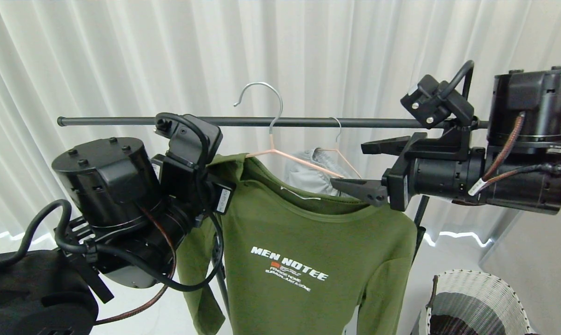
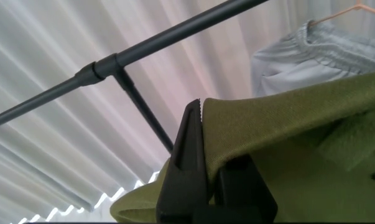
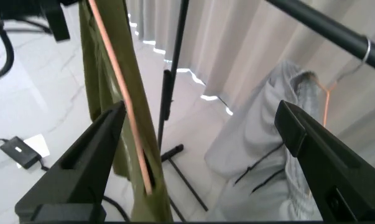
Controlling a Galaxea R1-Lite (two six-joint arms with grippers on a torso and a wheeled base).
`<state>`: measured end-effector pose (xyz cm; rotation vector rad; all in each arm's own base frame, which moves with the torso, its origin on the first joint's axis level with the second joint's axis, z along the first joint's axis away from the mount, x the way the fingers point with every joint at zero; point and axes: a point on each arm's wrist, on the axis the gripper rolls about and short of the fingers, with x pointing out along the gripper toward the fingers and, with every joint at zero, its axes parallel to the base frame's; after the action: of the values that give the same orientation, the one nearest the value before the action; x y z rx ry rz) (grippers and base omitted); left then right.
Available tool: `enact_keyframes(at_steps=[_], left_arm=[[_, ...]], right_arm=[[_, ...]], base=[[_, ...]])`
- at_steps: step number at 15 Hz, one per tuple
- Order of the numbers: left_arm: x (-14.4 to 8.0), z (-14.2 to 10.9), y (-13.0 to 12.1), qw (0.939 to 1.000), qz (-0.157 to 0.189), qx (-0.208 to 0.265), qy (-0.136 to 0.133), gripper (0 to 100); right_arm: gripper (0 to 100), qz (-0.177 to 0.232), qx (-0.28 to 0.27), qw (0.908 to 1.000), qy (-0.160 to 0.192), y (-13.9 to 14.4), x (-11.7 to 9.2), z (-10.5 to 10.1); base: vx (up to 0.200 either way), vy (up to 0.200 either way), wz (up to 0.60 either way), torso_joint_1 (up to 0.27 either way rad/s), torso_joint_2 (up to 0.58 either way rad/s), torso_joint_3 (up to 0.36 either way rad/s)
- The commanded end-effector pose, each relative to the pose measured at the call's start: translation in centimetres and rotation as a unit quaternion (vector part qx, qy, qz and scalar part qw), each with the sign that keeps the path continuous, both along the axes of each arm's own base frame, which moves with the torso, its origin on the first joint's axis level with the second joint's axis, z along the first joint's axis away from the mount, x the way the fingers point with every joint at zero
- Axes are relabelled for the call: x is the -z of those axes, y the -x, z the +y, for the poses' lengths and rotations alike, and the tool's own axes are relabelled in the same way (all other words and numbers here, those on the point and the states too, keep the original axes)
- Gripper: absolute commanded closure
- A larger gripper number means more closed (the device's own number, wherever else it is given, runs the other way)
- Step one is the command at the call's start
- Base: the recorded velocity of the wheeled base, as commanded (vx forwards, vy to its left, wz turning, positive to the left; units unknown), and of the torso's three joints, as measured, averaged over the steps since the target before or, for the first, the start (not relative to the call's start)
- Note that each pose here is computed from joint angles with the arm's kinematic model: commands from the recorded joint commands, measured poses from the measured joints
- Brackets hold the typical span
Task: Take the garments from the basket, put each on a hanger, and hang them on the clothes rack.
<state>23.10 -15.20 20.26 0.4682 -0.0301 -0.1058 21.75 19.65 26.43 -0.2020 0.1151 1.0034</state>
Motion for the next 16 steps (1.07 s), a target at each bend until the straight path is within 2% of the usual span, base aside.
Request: enact_keyframes(at_steps=[1,3,5,7,12,16], left_arm=[[-0.1,-0.3,0.1,1.0000,-0.001,0.005,-0.001,100],[-0.1,-0.9,0.5,0.9999,-0.002,0.015,-0.001,100],[0.0,-1.3,0.6,0.9999,0.000,0.017,-0.002,100],[0.3,-1.4,0.6,0.9999,0.003,0.016,-0.004,100],[0.4,-1.5,0.5,0.9998,0.006,0.016,-0.006,100],[0.7,-1.5,0.4,0.9998,0.010,0.015,-0.011,100]], right_arm=[[0,0.005,-0.002,0.9998,0.021,-0.9,1.3,1.4],[0,-0.005,0.014,0.9994,0.031,-1.4,1.4,2.5],[0,-0.007,0.004,0.9990,0.044,-1.2,1.4,3.0],[0,-0.008,-0.002,0.9981,0.062,-0.9,1.6,3.0],[0,-0.005,-0.032,0.9978,0.058,-0.3,1.5,3.2],[0,0.010,-0.041,0.9961,0.078,0.4,1.1,3.0]], base=[[0.000,0.000,0.00,0.000,0.00,0.000],[0.000,0.000,0.00,0.000,0.00,0.000],[0.000,0.000,0.00,0.000,0.00,0.000],[0.000,0.000,0.00,0.000,0.00,0.000],[0.000,0.000,0.00,0.000,0.00,0.000],[0.000,0.000,0.00,0.000,0.00,0.000]])
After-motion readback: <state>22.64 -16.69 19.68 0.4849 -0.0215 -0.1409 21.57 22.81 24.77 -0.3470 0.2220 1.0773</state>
